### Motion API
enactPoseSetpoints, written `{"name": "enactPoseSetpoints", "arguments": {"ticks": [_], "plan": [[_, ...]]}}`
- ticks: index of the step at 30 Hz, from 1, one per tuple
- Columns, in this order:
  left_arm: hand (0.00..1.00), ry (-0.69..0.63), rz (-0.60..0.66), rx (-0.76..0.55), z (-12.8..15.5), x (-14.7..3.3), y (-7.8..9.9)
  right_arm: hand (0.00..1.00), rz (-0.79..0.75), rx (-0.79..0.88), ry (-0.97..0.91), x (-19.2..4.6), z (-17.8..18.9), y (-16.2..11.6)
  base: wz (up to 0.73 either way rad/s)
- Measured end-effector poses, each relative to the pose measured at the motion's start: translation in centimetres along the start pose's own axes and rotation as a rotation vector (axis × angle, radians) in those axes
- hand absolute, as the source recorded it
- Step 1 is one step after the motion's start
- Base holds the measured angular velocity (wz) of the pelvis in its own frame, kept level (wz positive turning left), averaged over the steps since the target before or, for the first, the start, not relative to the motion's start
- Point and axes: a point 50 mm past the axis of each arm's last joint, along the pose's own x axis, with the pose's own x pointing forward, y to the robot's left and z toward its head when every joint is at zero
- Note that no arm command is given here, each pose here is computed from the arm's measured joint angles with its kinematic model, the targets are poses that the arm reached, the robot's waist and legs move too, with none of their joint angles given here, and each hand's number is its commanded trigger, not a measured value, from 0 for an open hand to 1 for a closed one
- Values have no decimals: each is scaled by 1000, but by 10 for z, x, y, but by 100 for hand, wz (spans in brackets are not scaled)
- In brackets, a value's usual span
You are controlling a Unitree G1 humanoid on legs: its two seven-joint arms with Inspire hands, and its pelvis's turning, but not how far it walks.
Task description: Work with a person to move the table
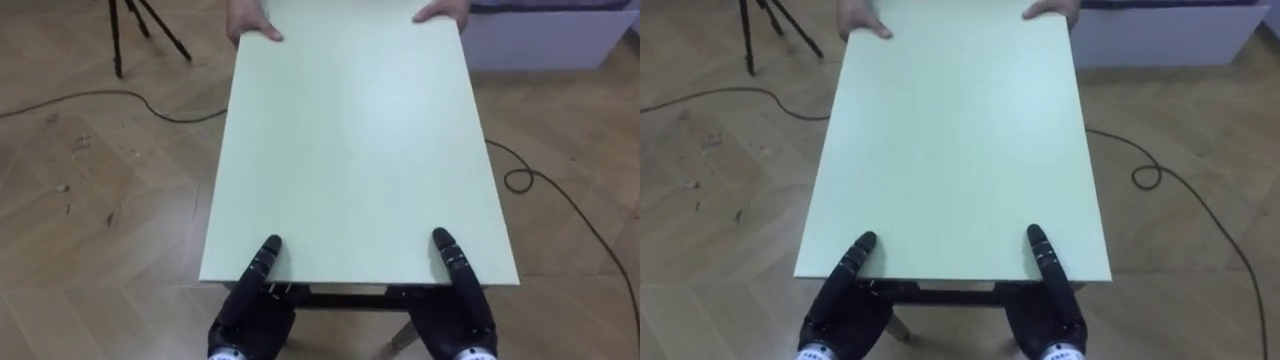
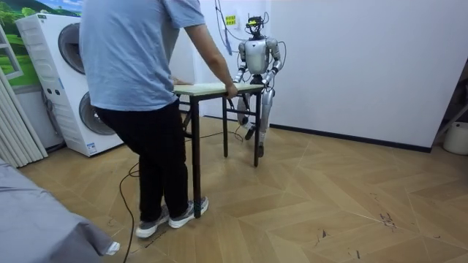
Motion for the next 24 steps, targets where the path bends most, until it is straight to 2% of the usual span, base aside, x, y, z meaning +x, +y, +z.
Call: {"name": "enactPoseSetpoints", "arguments": {"ticks": [7,12,15,24], "plan": [[100,-23,-39,29,9,1,-10,100,43,2,1,6,0,11,-6],[100,-75,-81,36,22,7,-21,100,103,-13,17,22,-3,31,-23],[100,-92,-76,51,29,6,-20,100,95,2,36,28,-10,30,-4],[100,-50,-24,63,21,2,-8,100,31,26,25,14,-13,12,-17]]}}
